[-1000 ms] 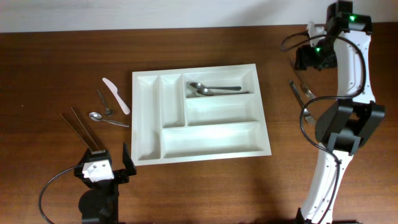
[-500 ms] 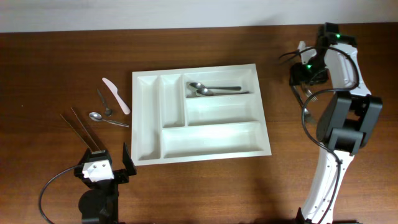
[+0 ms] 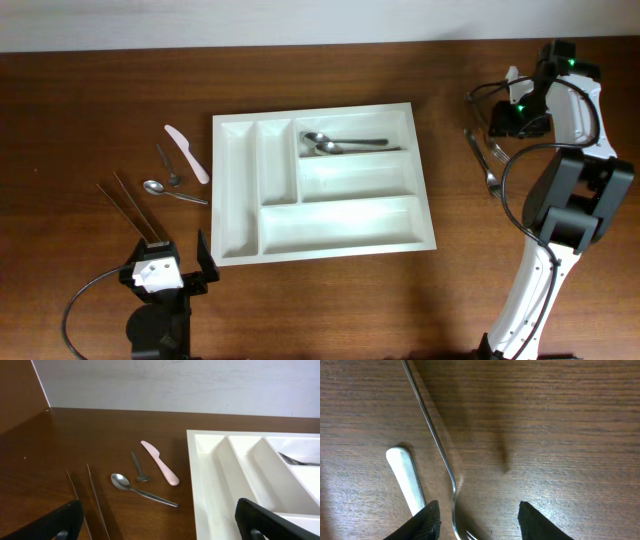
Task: Pack container
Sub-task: 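Move the right gripper back and grasp a steel fork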
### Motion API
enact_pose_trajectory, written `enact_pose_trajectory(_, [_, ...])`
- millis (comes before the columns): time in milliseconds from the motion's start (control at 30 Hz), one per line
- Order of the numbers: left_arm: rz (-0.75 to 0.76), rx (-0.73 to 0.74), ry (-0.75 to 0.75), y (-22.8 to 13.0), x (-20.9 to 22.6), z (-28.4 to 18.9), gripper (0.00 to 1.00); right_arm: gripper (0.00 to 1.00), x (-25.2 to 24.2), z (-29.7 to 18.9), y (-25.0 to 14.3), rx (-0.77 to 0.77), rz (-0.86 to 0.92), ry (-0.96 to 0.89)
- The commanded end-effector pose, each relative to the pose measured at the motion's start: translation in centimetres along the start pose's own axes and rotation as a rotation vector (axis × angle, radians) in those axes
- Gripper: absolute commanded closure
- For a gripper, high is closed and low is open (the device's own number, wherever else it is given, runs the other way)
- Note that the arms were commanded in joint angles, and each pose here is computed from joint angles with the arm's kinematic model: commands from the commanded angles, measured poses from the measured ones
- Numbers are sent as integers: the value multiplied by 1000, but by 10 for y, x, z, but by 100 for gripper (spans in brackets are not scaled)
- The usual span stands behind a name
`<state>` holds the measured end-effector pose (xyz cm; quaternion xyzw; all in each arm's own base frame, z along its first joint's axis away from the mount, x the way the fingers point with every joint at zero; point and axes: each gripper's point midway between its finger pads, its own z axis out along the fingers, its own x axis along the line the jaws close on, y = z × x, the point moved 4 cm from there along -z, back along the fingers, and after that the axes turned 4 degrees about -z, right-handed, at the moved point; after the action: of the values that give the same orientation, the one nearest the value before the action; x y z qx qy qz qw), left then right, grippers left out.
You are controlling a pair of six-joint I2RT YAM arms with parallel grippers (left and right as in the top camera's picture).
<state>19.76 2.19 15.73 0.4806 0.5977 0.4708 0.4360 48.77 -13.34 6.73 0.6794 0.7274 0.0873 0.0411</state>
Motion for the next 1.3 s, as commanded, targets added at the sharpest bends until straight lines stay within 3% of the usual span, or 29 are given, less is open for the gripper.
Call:
enact_pose_trajectory(0, [14,-5,-6,-1,0,0,1,53,3,-1,2,-6,-1,5])
enact_pose_trajectory(133, [13,-5,-6,-1,0,0,1,62,3,0,0,1,1,7])
enact_pose_trajectory(600, [13,-5,-6,-1,0,0,1,62,9,19,-22,81,11,37])
enact_pose_trajectory(667, [13,-5,-6,-1,0,0,1,71,9,19,-23,84,11,38])
enact_pose_trajectory(733, [13,-5,-6,-1,0,0,1,91,9,19,-23,84,12,38])
enact_pose_trajectory(800, [14,-5,-6,-1,0,0,1,96,9,19,-23,85,12,38])
enact_pose_trajectory(1067, [13,-5,-6,-1,0,0,1,96,8,18,-20,74,11,35])
enact_pose_trajectory(1267, [14,-5,-6,-1,0,0,1,96,13,-13,10,-28,-17,42])
